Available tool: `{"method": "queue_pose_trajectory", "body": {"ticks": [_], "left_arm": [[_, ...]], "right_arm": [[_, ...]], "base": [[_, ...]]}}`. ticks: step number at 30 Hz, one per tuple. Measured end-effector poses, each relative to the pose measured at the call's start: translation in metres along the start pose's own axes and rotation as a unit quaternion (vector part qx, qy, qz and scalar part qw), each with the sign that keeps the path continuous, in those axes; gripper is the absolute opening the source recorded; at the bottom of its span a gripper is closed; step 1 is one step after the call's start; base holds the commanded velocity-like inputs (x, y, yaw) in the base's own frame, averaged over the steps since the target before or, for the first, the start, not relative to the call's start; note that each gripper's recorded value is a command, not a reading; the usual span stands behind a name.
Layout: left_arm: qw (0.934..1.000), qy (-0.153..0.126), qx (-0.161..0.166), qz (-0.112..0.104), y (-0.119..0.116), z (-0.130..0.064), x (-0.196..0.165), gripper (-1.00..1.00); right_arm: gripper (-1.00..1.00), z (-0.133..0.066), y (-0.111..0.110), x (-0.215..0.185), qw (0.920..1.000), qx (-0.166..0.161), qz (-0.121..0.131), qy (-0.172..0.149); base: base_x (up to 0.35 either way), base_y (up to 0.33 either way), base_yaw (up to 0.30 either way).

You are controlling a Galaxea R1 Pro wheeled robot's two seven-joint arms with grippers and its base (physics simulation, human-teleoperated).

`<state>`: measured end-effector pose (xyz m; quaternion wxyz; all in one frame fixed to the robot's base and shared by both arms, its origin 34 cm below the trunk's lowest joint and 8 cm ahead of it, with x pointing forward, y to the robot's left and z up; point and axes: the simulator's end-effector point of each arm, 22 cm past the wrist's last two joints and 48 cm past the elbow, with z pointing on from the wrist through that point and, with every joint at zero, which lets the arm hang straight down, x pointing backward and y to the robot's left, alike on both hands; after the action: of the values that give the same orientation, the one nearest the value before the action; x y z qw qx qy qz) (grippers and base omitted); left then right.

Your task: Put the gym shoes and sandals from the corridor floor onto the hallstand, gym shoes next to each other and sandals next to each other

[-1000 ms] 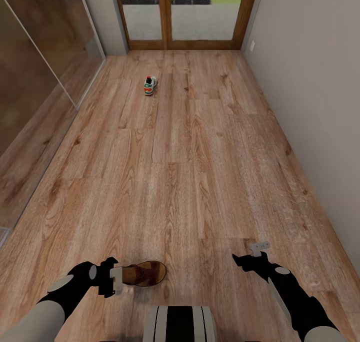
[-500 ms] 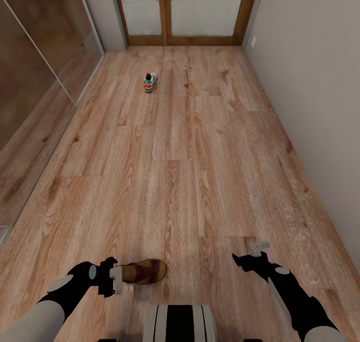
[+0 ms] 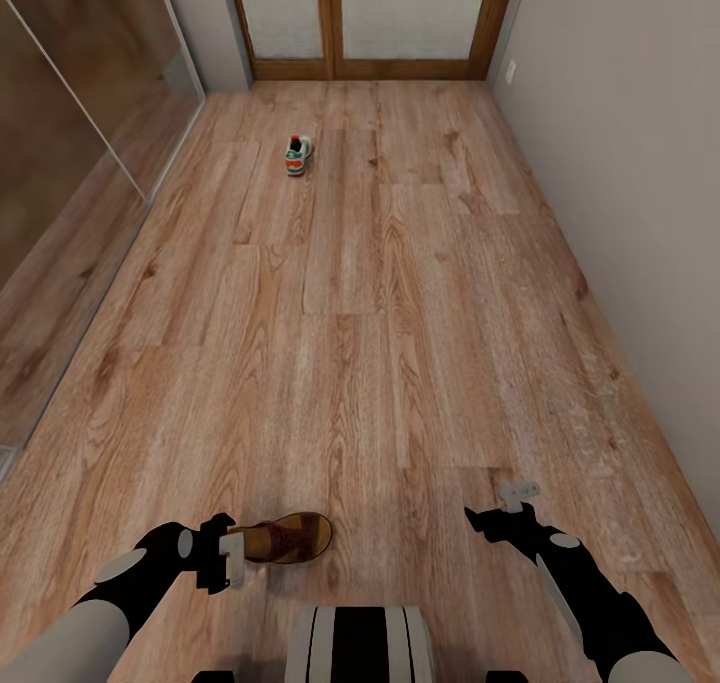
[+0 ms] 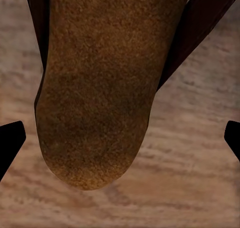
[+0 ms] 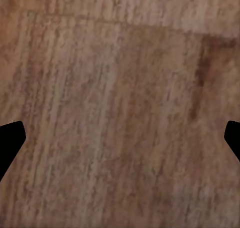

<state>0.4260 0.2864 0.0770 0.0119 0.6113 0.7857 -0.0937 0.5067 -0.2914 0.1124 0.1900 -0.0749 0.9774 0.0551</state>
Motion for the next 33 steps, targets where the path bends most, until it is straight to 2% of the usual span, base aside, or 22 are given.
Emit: {"method": "queue_pose_trajectory", "body": {"ticks": [14,22,33], "left_arm": [[1.0000,0.001,-0.001,0.000,0.000,0.000,0.001,1.00],[0.9999,0.005,0.014,-0.003,-0.011,0.013,0.007,1.00],[0.9999,0.007,0.014,-0.003,-0.010,0.012,0.009,1.00]], "right_arm": [[1.00,0.000,0.000,0.000,1.0000,0.000,0.000,0.000],[1.00,0.009,0.001,0.017,0.9999,-0.002,0.002,0.016],[1.00,0.009,0.001,0.017,0.9999,-0.002,0.002,0.016]], "base": [[0.000,0.000,0.000],[0.000,0.000,0.000],[0.000,0.000,0.000]]}}
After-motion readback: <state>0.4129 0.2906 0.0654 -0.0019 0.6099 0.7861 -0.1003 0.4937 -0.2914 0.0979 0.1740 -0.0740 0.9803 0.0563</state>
